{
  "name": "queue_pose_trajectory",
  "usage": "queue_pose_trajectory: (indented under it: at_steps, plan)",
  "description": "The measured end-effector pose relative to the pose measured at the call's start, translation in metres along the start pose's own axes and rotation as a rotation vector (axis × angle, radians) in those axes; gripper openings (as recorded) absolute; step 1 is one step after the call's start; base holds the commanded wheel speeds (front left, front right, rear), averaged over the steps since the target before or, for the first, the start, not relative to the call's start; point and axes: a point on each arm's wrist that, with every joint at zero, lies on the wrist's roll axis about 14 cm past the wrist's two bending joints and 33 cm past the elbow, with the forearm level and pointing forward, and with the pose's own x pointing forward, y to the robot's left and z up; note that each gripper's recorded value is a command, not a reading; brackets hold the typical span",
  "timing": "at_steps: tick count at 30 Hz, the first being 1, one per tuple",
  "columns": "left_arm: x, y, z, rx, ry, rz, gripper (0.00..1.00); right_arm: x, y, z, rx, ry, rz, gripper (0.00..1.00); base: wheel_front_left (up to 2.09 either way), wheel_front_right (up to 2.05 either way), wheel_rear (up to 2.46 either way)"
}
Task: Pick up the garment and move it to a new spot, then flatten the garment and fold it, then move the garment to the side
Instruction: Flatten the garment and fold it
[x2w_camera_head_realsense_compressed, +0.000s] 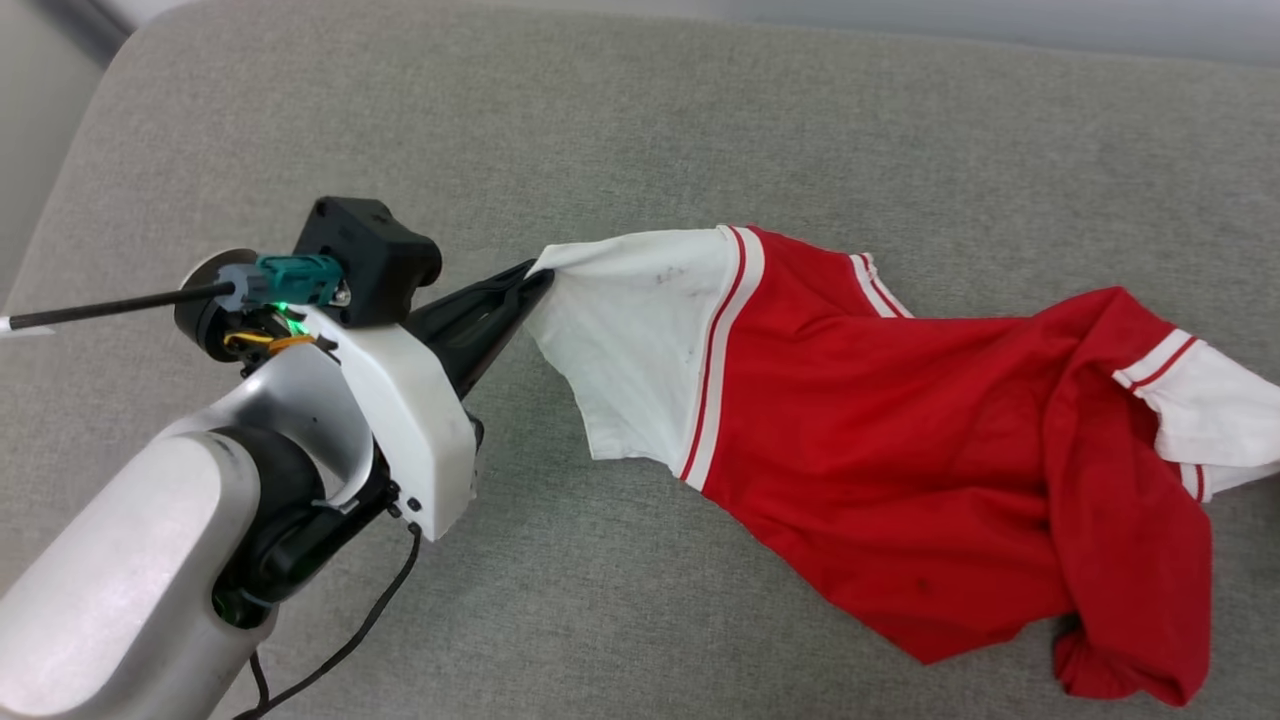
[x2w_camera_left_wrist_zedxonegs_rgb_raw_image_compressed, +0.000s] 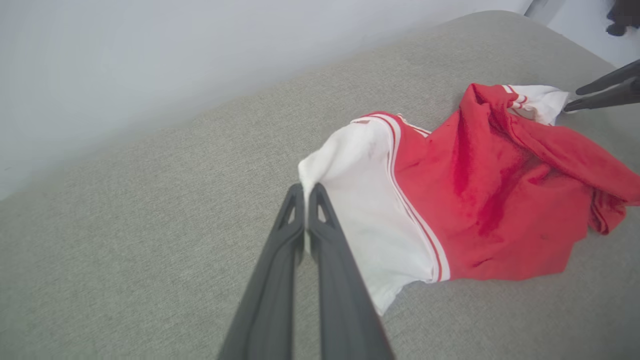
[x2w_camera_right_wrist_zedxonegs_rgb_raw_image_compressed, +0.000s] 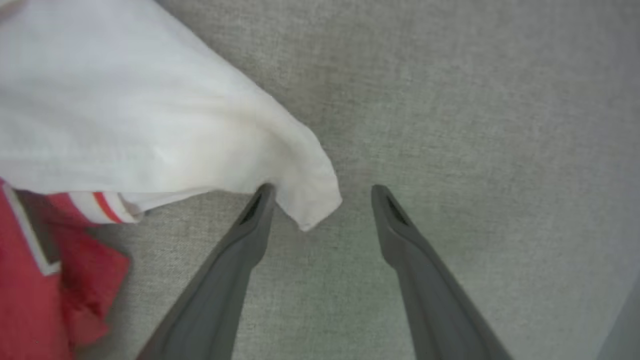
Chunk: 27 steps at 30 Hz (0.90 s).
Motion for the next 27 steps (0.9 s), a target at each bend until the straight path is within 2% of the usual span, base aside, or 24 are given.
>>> queue_pose_trajectory:
  at_steps: [10,11,12,13,20,23,27]
  plan:
    - [0.004,0.002,-0.006,-0.02,-0.006,0.009,0.0,0.037,0.015,-0.02,-0.071,0.108,0.03,1.0,0.0,0.0,0.0]
    - [0.004,0.003,-0.007,-0.022,-0.005,0.012,0.0,0.038,0.016,-0.021,-0.075,0.11,0.033,0.94,0.0,0.0,0.0]
    - [0.004,0.004,-0.007,-0.024,-0.006,0.015,0.0,0.039,0.016,-0.022,-0.077,0.112,0.036,0.42,0.0,0.0,0.0]
    - [0.004,0.004,-0.008,-0.025,-0.006,0.017,0.0,0.04,0.016,-0.022,-0.083,0.11,0.037,0.0,0.0,0.0,0.0]
    - [-0.004,0.012,-0.002,-0.037,-0.05,0.061,0.0,0.03,0.004,0.0,-0.07,-0.028,0.019,0.0,0.0,0.0,0.0]
    - [-0.014,0.017,0.011,-0.023,-0.099,0.091,0.0,0.011,-0.006,0.03,-0.069,-0.162,-0.003,0.0,0.0,0.0,0.0]
    - [-0.031,0.021,0.035,0.002,-0.181,0.124,0.0,-0.035,-0.02,0.083,-0.07,-0.389,-0.034,0.0,0.0,0.0,0.0]
